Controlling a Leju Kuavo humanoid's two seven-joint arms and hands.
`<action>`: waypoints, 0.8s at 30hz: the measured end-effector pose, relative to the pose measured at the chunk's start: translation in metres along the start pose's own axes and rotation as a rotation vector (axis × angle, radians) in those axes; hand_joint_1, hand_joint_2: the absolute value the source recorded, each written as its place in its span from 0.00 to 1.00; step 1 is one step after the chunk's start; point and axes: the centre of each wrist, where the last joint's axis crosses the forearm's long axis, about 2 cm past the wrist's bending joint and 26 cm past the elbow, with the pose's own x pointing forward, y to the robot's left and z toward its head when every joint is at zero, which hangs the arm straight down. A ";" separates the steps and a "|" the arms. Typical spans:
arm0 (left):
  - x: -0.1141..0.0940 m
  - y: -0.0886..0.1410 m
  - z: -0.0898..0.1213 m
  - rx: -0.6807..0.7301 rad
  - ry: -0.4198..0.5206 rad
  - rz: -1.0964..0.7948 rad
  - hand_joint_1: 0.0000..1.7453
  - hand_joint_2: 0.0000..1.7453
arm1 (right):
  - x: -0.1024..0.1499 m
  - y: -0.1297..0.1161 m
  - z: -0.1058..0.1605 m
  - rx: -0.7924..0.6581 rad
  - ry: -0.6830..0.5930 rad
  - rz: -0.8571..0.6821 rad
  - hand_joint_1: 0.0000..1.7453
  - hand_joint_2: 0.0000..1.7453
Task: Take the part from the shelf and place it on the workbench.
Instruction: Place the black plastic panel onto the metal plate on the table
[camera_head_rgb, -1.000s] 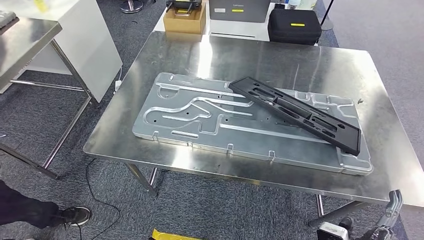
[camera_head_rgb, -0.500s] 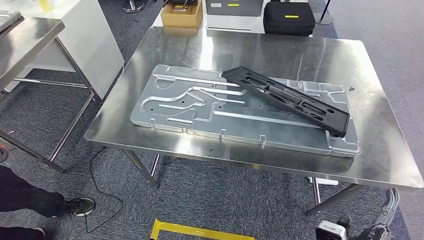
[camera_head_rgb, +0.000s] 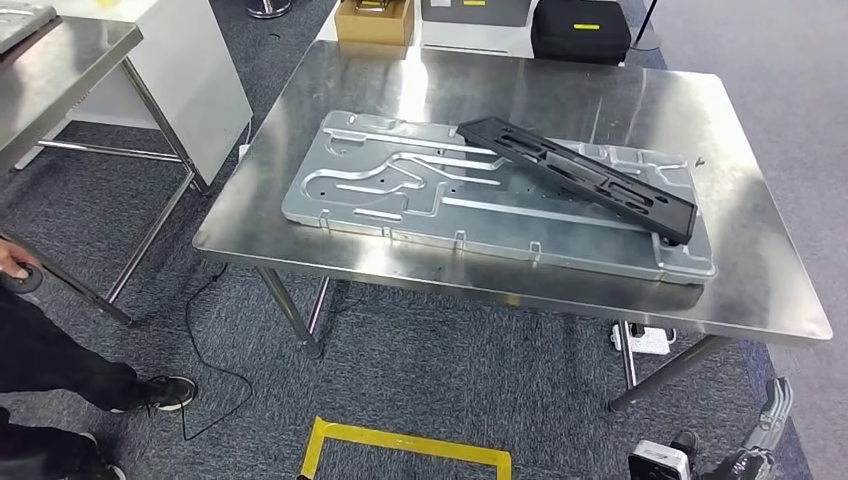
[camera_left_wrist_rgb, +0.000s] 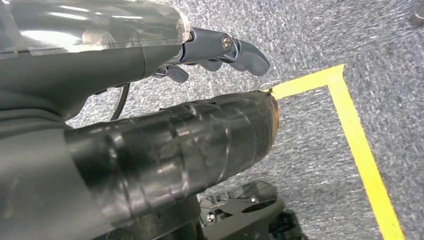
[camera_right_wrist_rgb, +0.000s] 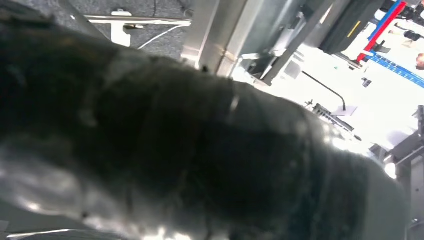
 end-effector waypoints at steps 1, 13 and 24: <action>0.000 0.000 0.000 0.001 0.000 0.000 0.00 0.00 | 0.000 0.000 0.000 -0.001 0.000 -0.001 0.00 0.00; -0.001 0.000 0.000 0.002 -0.001 -0.002 0.00 0.00 | 0.000 0.004 0.000 0.007 0.005 -0.009 0.00 0.00; 0.002 0.001 -0.001 0.002 -0.005 -0.001 0.00 0.00 | 0.001 0.006 0.001 0.009 0.007 -0.014 0.00 0.00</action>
